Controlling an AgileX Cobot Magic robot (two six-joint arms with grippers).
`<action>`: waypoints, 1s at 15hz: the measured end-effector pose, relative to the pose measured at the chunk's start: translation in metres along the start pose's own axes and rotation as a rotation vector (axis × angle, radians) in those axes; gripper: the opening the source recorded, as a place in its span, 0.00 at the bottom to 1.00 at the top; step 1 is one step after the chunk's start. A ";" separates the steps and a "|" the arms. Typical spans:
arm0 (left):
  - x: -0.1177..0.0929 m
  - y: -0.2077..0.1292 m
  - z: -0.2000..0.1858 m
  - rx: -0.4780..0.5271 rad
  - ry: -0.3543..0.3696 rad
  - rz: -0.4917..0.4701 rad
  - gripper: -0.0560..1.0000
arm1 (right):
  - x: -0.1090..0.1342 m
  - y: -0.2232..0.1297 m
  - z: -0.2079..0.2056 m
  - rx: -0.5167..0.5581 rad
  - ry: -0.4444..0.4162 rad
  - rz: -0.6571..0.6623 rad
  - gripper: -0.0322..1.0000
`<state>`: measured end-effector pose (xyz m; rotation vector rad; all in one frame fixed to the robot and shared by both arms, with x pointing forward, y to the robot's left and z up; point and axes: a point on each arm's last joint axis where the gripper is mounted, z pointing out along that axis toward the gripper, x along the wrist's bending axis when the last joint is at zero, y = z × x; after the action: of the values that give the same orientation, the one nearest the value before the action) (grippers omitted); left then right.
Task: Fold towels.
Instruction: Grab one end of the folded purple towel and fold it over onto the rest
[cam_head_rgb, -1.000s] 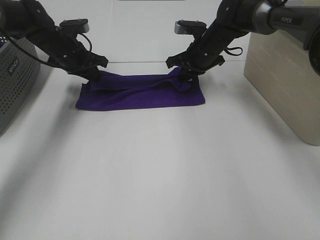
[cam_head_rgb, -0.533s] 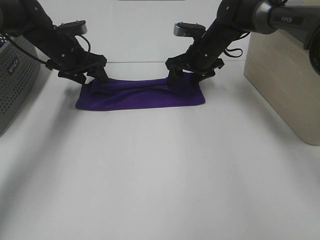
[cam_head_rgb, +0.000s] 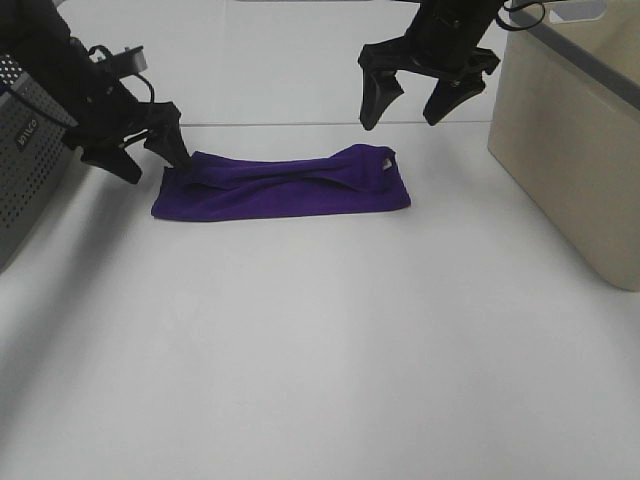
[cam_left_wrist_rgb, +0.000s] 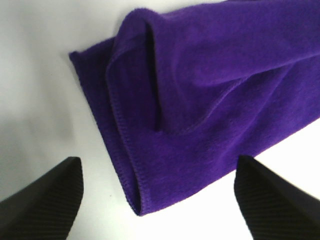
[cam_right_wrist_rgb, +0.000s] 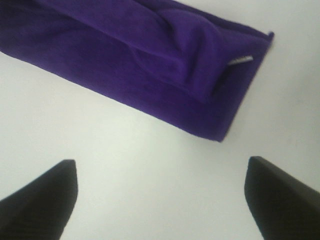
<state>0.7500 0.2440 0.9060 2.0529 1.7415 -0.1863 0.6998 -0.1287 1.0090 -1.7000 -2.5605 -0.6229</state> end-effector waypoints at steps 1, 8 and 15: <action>0.005 -0.003 0.009 0.026 -0.021 -0.013 0.77 | -0.002 -0.001 -0.003 0.009 -0.034 0.008 0.88; 0.009 -0.006 0.033 0.032 -0.140 -0.074 0.77 | -0.004 -0.002 -0.010 0.008 -0.074 0.007 0.88; -0.035 0.002 0.068 0.005 -0.203 -0.014 0.46 | -0.004 -0.002 -0.010 0.008 -0.074 0.007 0.88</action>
<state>0.7573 0.1842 0.8595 1.9506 1.6329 -0.3900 0.6980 -0.1367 1.0171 -1.7610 -2.6012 -0.5590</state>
